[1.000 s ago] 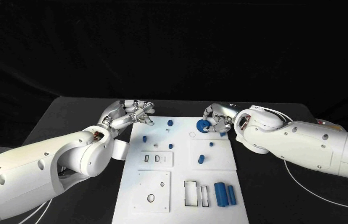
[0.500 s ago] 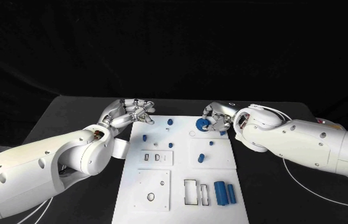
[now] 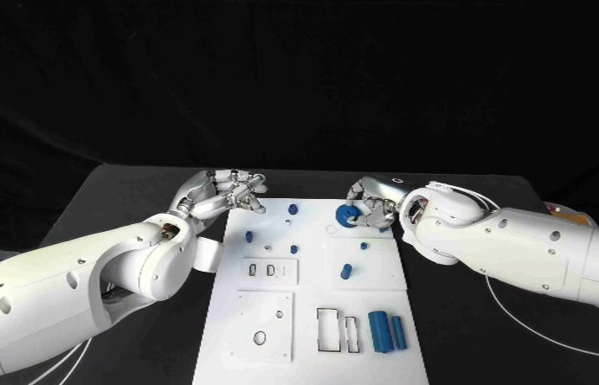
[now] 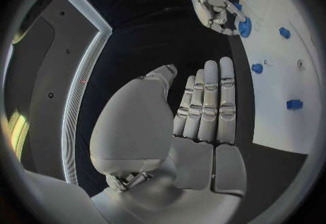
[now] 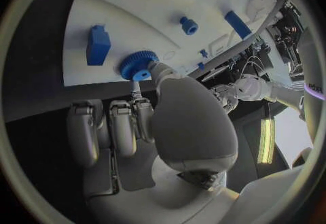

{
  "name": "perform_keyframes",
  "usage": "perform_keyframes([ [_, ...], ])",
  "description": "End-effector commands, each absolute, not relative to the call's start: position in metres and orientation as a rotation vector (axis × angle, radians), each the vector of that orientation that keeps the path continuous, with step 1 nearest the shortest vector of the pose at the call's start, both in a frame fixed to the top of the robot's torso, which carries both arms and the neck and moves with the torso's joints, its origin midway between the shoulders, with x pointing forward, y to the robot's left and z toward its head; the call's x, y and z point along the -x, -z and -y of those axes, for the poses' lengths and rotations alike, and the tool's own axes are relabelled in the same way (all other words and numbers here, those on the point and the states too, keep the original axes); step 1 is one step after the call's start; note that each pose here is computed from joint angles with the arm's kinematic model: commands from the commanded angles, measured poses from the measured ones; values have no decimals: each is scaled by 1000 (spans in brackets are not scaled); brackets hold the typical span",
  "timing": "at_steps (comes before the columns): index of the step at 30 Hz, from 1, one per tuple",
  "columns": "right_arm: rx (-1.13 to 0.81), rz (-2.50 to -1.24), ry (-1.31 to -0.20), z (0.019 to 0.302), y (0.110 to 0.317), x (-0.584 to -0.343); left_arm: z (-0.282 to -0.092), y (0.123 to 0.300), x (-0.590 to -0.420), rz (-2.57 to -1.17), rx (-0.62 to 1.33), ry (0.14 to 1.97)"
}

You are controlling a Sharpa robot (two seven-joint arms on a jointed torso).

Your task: Assemble the parts on the task board

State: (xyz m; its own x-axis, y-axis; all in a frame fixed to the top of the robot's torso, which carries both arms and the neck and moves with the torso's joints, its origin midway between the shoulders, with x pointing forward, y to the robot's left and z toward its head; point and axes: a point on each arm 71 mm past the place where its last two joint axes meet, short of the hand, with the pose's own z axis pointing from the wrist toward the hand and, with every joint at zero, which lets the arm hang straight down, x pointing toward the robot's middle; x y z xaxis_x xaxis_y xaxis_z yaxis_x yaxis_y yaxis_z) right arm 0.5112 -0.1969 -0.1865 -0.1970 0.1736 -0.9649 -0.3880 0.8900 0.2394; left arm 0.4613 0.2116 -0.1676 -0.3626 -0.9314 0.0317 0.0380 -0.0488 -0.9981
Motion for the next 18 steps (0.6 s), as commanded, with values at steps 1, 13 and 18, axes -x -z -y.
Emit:
perform_keyframes([
  [1, 174, -1594, -493, 194, 180, -508, -209, 166, -461, -1424, 1000, 1554],
  [13, 254, -1471, -542, 158, 163, -488, -208, 167, -461, -1425, 1000, 1556],
  [18, 293, -1452, -571, 136, 161, -481, -208, 167, -461, -1426, 999, 1557],
])
